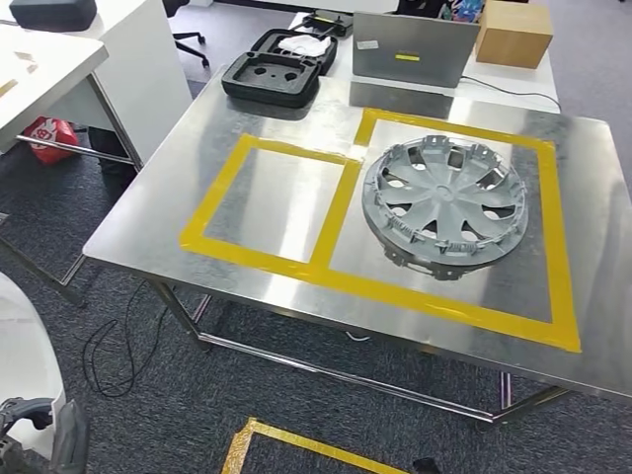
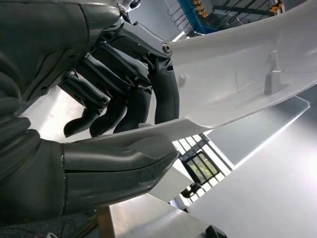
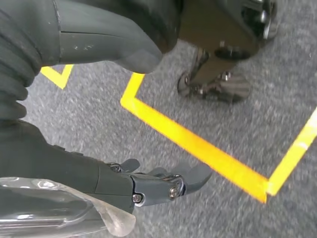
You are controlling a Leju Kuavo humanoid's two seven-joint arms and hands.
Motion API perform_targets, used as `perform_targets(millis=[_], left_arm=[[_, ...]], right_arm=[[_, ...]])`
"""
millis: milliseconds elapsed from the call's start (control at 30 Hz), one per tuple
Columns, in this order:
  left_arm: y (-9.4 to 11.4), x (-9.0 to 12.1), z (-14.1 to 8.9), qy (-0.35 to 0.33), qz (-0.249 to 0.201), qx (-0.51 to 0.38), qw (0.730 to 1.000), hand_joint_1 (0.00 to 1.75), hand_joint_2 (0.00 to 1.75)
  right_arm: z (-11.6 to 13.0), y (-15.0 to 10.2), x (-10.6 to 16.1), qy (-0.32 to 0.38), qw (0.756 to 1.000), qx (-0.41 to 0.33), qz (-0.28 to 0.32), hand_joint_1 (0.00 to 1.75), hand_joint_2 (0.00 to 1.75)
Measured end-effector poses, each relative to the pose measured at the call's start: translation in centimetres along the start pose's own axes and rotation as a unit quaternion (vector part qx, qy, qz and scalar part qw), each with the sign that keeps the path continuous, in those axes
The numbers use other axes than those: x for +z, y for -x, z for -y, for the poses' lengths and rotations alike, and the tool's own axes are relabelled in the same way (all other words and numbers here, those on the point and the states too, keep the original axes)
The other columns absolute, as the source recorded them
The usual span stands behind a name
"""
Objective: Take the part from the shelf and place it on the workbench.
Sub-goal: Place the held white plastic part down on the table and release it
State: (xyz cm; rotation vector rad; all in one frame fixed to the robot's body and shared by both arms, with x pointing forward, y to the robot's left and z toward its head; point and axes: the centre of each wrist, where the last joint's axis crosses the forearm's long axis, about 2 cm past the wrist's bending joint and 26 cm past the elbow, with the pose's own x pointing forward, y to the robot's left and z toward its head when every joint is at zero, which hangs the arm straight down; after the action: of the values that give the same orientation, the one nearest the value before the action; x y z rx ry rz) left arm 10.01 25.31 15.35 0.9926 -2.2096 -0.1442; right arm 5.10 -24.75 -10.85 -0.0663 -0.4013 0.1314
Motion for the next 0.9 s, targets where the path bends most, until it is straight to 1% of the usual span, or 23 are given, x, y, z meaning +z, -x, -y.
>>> perform_targets(millis=[267, 567, 900], left_arm=[[-0.02, -0.04, 0.05, -0.001, 0.0, 0.0, 1.0, 1.75, 1.75], [0.0, -0.09, 0.04, 0.002, 0.001, -0.002, 1.0, 1.75, 1.75], [0.35, -0.18, 0.0, 0.019, -0.004, -0.011, 1.0, 1.75, 1.75]], right_arm=[[-0.04, 0.33, 0.09, -0.002, 1.0, -0.001, 0.001, 0.0, 1.75], [0.03, 0.03, 0.0, -0.003, 1.0, -0.006, 0.006, 0.0, 1.75], [0.06, -0.07, -0.03, -0.002, 1.0, -0.008, 0.006, 0.0, 1.75]])
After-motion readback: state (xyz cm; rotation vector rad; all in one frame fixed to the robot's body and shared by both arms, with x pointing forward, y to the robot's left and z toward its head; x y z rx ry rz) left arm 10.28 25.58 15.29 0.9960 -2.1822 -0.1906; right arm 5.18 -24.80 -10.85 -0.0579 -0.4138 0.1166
